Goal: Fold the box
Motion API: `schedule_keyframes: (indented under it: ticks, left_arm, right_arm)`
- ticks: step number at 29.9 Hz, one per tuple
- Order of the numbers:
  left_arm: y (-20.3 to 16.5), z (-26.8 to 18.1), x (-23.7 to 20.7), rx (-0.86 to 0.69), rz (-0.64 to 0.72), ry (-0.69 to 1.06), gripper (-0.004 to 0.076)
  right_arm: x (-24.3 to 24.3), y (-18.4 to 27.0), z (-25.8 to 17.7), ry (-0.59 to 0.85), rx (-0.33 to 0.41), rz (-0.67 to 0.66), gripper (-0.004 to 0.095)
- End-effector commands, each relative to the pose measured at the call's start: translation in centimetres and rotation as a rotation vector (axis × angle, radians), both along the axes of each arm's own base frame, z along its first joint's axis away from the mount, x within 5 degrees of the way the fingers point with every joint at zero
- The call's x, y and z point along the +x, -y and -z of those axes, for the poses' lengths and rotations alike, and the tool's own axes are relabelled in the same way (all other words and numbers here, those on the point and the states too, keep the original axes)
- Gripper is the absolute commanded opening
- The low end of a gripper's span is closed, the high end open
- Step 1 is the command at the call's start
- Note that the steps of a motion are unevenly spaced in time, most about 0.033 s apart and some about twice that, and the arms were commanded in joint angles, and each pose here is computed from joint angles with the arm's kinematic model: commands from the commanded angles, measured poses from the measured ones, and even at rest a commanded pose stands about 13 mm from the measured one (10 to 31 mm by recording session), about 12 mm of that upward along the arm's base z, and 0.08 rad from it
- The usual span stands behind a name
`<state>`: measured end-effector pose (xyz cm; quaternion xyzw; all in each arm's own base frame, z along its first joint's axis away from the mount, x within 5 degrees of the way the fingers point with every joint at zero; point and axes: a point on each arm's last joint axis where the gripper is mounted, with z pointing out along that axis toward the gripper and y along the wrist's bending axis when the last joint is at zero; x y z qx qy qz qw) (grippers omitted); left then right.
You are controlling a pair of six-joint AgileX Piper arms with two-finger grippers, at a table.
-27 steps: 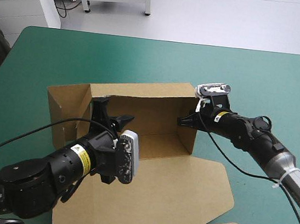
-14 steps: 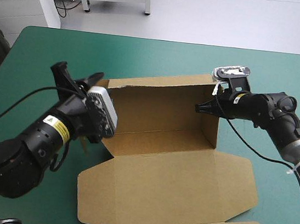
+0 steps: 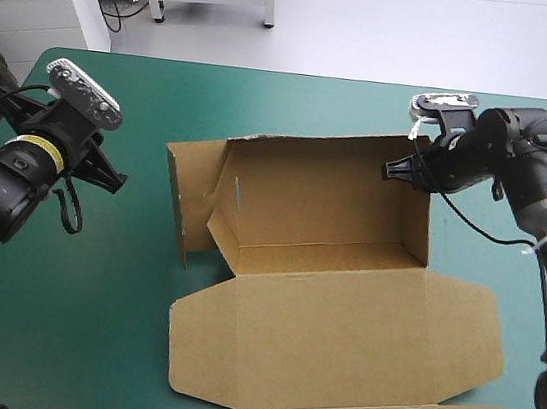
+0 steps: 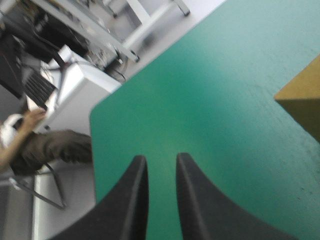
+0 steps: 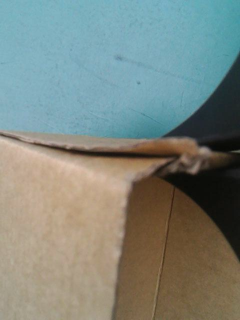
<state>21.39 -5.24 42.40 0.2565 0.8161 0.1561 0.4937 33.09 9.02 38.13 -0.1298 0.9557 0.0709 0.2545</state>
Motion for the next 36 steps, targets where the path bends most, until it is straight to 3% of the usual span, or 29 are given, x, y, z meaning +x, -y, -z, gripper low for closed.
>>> schedule_keyframes:
  ticks: [1,3,10,18,32,34,36]
  left_arm:
    - [-2.0,-0.4,1.1,-0.151,-0.054,0.007,0.0035]
    - [-3.1,0.6,1.6,-0.244,-0.106,-0.028,-0.0005]
    - [-4.3,3.6,0.7,-0.357,-0.164,-0.062,-0.0007]
    - [-4.1,7.4,-5.2,-0.471,-0.144,0.003,-0.0007]
    - [-4.2,9.6,-15.4,-0.451,-0.045,0.173,-0.0007]
    - [-4.2,10.1,-15.8,-0.404,-0.028,0.149,-0.0007]
    - [-3.9,10.3,-15.7,-0.471,-0.012,0.147,-0.0007]
  right_arm:
    - [1.4,-0.1,-0.6,0.014,-0.001,-0.011,-0.0005]
    - [2.8,-0.4,1.0,-0.035,-0.015,-0.016,-0.0005]
    - [6.2,-1.2,6.9,-0.179,-0.060,-0.042,-0.0005]
    - [8.0,-2.0,11.8,-0.301,-0.068,-0.068,-0.0005]
    - [8.3,-2.1,11.9,-0.272,-0.088,-0.088,-0.0001]
    - [8.3,-2.1,11.3,-0.268,-0.094,-0.101,0.0037]
    - [8.3,-2.1,10.4,-0.258,-0.099,-0.120,0.0112]
